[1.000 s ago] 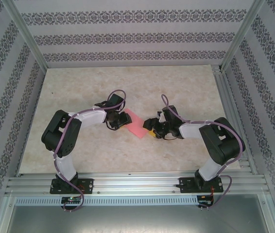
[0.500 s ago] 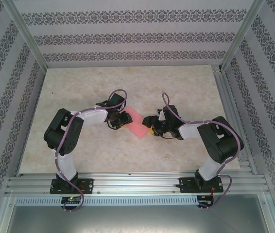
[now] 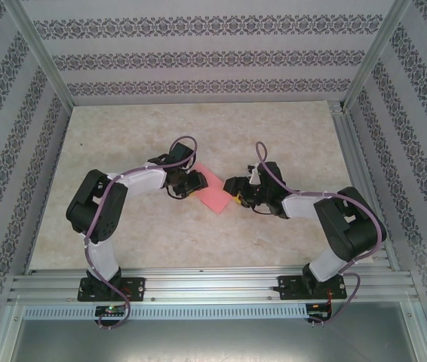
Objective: Fold a paper plane with a square sheet of paper (pick it up from the middle)
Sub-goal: Third fold the triangle at the center of the table.
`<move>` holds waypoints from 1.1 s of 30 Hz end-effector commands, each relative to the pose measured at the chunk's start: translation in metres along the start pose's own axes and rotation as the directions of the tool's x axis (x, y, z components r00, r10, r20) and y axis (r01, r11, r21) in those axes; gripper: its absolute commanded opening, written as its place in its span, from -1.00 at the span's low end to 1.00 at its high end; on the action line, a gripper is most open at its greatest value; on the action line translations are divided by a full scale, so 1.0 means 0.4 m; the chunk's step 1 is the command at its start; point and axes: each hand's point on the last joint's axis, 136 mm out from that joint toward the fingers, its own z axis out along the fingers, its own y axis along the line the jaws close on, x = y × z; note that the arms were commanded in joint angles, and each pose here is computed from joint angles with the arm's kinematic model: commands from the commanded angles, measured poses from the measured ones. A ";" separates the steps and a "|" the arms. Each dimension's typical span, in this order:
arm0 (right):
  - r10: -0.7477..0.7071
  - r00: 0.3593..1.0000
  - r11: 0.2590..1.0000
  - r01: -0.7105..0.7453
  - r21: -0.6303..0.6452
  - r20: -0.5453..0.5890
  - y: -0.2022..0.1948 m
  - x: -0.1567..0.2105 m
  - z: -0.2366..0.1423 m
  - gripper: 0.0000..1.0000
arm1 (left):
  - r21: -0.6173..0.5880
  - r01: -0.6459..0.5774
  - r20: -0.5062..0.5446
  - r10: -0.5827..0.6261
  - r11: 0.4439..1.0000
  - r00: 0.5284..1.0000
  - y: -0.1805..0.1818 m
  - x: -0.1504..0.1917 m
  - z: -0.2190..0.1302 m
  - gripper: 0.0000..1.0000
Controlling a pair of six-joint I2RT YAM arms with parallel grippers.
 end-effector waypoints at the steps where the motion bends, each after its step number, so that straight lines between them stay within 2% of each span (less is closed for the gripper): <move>1: -0.046 0.999 0.997 0.047 -0.059 0.024 0.026 -0.014 -0.008 0.04 | 0.136 -0.010 0.030 0.006 0.991 1.000 -0.103 -0.020 -0.049 -0.06; 13: -0.070 0.995 0.981 0.081 -0.174 0.070 0.066 -0.023 -0.036 -0.01 | 0.303 0.074 -0.048 -0.062 0.950 0.997 -0.183 -0.017 -0.022 0.13; 23: -0.090 0.995 0.961 0.099 -0.258 0.048 0.107 -0.016 -0.034 0.00 | 0.293 0.093 -0.100 -0.066 0.951 0.993 -0.188 0.006 0.013 0.20; 33: -0.078 0.997 0.963 0.075 -0.260 -0.002 0.104 -0.001 -0.003 0.01 | 0.314 0.094 -0.129 -0.056 0.945 0.990 -0.197 0.021 0.022 0.22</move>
